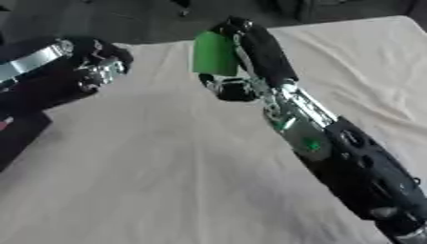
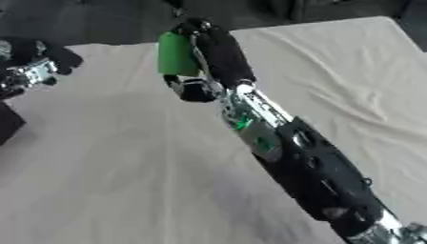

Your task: Pick up the objects with one hand, pass them to the other hand, and then place them into the box on the other side of the table.

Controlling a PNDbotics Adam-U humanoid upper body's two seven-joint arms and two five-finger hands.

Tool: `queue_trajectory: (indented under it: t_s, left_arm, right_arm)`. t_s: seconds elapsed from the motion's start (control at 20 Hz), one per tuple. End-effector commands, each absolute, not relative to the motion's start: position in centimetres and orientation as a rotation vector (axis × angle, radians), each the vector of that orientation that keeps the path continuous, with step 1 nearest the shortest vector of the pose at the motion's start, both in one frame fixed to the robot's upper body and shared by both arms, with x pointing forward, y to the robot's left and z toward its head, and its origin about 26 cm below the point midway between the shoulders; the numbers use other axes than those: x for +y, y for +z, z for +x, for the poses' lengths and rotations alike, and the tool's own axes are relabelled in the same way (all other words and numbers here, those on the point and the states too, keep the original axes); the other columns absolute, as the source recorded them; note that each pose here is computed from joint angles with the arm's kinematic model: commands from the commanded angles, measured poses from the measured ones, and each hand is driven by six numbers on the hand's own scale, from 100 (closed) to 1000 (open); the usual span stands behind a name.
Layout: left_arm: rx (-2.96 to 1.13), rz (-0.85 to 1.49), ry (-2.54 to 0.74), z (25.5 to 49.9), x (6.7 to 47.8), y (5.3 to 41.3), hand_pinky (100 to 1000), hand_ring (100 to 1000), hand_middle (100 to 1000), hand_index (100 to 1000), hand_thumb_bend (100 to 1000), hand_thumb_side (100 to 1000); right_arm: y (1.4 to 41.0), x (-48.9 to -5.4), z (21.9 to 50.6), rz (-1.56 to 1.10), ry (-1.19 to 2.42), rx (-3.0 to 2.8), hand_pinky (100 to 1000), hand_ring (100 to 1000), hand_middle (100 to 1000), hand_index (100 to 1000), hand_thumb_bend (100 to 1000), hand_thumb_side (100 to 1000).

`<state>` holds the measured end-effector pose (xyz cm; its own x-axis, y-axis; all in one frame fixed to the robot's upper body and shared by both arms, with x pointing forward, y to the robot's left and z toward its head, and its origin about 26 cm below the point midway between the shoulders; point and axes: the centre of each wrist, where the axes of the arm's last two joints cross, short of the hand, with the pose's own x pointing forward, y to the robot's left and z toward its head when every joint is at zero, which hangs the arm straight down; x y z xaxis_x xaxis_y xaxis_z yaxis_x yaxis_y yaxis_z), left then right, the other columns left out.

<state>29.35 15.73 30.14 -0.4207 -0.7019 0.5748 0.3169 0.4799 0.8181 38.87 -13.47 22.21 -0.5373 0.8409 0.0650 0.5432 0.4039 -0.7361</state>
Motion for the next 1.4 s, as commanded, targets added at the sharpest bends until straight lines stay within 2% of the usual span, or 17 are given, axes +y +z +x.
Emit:
queue_trajectory:
  t_s: [0.05, 0.15, 0.35, 0.65, 1.15, 1.4]
  left_arm:
    - [-1.676, 0.393, -1.156, 28.9, 15.3, 30.9, 914, 886, 799, 848, 100, 706]
    - [-1.697, 0.409, -1.143, 28.9, 15.0, 30.9, 936, 904, 817, 872, 129, 659]
    - [-1.731, 0.426, -1.127, 28.7, 14.2, 30.6, 966, 933, 845, 917, 189, 626]
    - [-1.743, 0.406, -1.114, 28.5, 13.2, 30.4, 979, 948, 857, 936, 222, 656]
    - [-1.721, 0.382, -1.137, 28.3, 12.4, 30.0, 989, 956, 860, 941, 297, 777]
    - [-1.707, 0.382, -1.155, 28.3, 12.4, 29.8, 996, 961, 862, 946, 324, 796]
  right_arm:
    - [23.3, -13.1, 38.8, -1.234, 0.935, -2.285, 557, 569, 504, 661, 250, 100]
    - [23.4, -12.8, 38.7, -1.247, 0.948, -2.304, 571, 572, 506, 662, 250, 100]
    - [23.5, -12.3, 38.6, -1.265, 0.971, -2.342, 588, 574, 509, 664, 250, 100]
    - [23.5, -11.5, 38.3, -1.292, 1.02, -2.398, 608, 585, 516, 669, 259, 100]
    - [24.0, -10.7, 38.1, -1.322, 1.056, -2.484, 635, 596, 522, 673, 240, 100]
    - [24.1, -10.6, 37.9, -1.328, 1.053, -2.515, 646, 599, 522, 672, 224, 100]
